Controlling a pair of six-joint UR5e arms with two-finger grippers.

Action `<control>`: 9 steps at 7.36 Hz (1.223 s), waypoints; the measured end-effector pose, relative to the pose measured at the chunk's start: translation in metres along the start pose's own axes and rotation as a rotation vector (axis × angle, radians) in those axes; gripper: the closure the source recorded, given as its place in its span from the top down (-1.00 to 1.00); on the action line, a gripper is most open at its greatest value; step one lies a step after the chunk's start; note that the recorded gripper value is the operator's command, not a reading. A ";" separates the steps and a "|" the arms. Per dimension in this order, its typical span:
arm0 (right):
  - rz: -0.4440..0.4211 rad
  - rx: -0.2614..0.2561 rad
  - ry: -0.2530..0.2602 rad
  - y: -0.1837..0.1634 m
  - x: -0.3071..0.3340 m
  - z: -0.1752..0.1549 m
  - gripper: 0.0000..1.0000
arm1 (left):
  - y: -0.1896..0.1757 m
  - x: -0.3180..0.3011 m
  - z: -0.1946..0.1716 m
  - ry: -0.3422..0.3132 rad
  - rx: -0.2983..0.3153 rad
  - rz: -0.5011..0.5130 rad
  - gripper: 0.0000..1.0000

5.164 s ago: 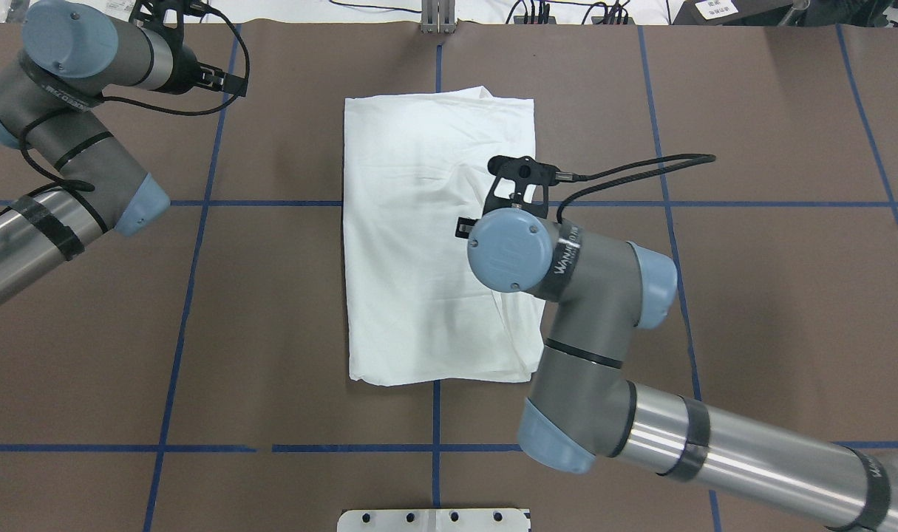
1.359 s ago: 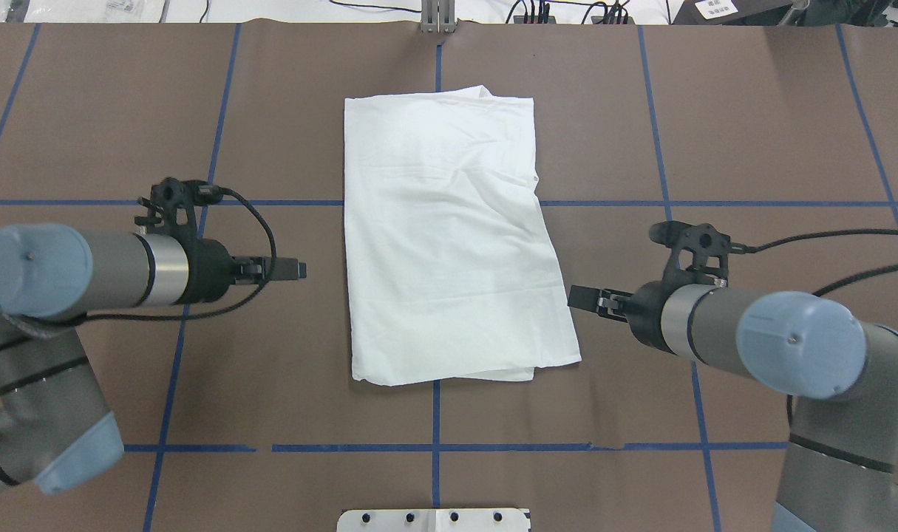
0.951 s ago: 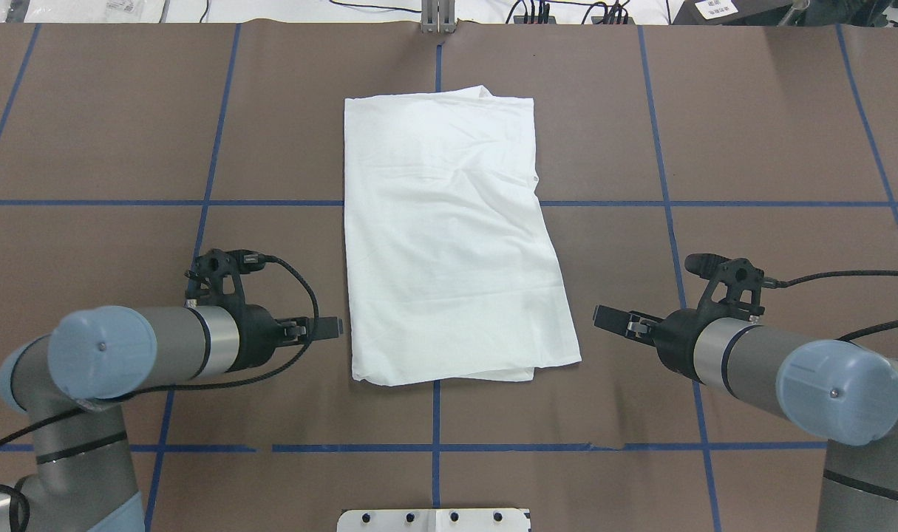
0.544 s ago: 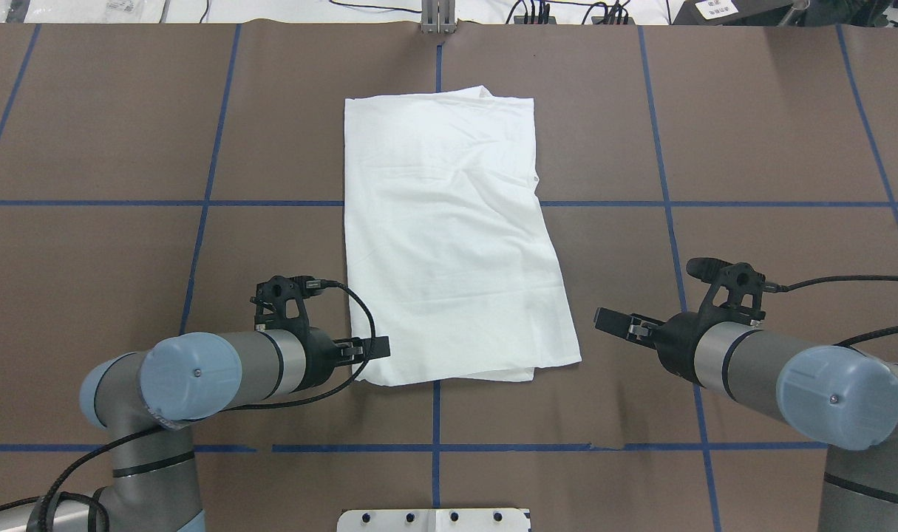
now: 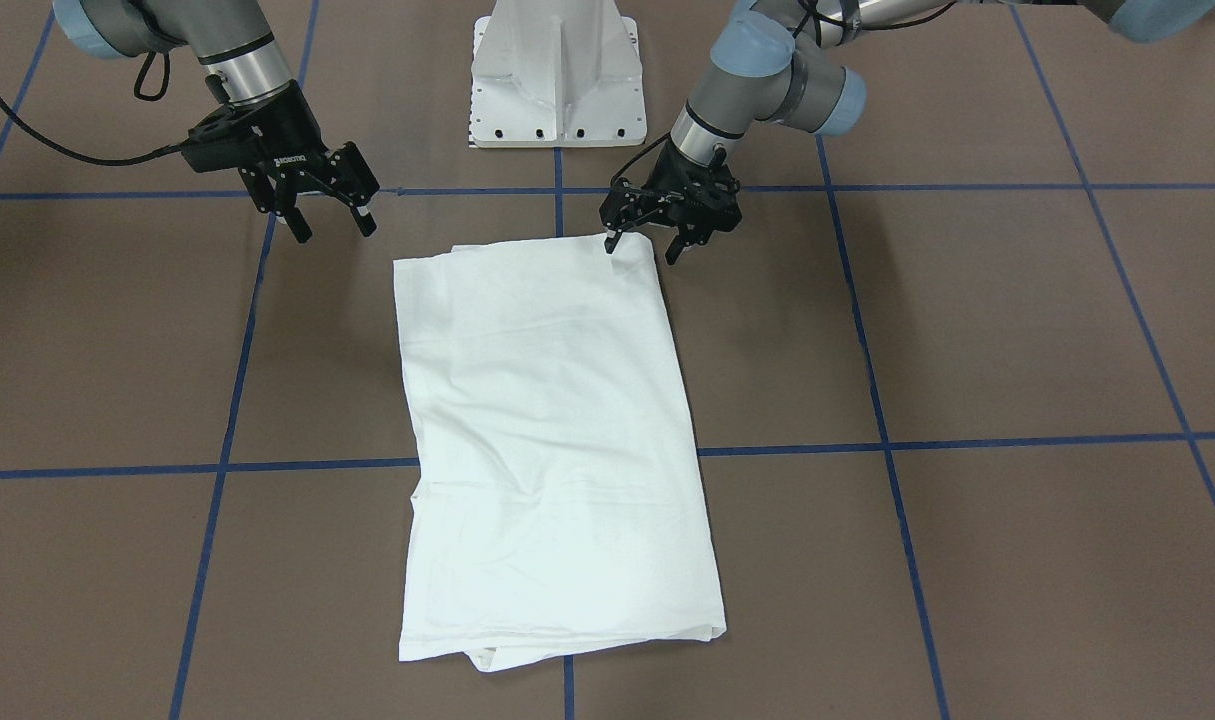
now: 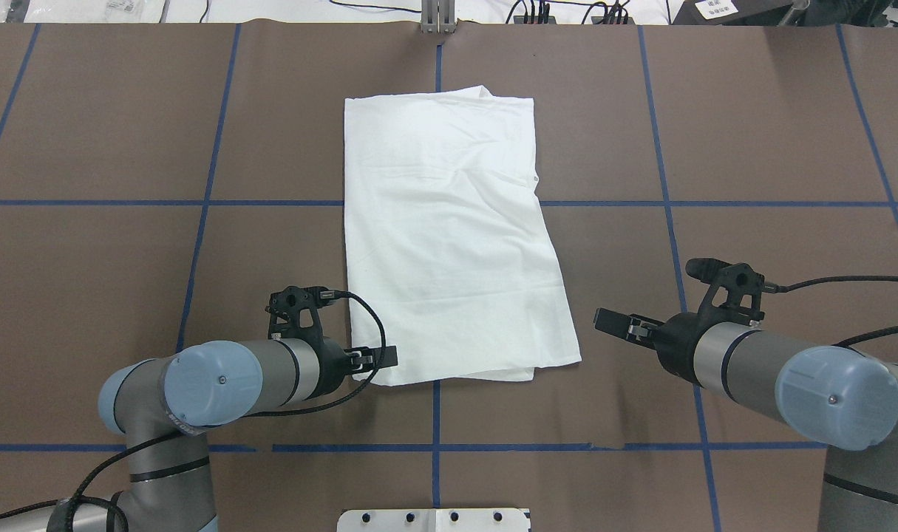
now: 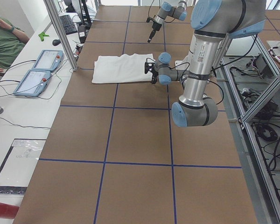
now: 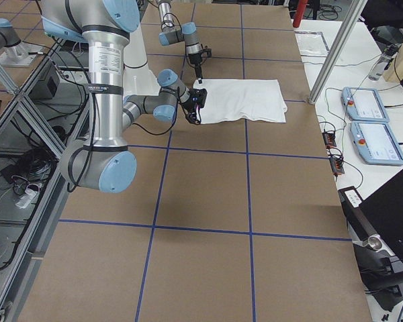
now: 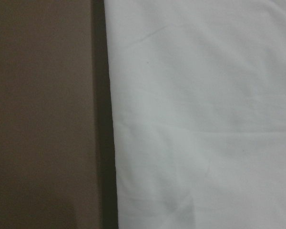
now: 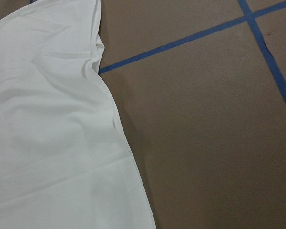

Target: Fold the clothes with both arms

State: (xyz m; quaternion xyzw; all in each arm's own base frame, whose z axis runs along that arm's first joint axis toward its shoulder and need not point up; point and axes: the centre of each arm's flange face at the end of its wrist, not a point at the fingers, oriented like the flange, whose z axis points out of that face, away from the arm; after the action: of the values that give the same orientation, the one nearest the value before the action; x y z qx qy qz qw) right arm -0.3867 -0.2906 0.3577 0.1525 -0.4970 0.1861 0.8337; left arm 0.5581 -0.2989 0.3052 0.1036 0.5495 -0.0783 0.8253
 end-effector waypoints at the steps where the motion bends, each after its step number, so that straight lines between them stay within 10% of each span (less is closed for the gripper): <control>1: 0.000 0.000 0.000 0.000 0.000 0.000 1.00 | 0.005 0.001 0.001 0.001 -0.008 0.004 0.32; 2: 0.001 -0.001 0.000 0.000 0.000 0.000 1.00 | 0.008 0.003 0.002 0.003 -0.012 0.005 -0.57; 3: 0.001 -0.001 0.000 0.001 0.000 0.000 1.00 | 0.009 0.004 0.001 0.005 -0.014 0.005 -1.00; 9: 0.088 -0.011 0.011 0.014 -0.016 0.005 1.00 | 0.008 0.009 -0.006 0.022 -0.012 0.004 -1.00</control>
State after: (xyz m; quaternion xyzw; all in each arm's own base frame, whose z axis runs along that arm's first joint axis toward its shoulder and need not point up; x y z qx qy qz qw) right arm -0.4043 -0.2834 0.3465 0.1249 -0.4996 0.2206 0.8283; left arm 0.5579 -0.2892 0.2952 0.1006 0.5588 -0.0719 0.8200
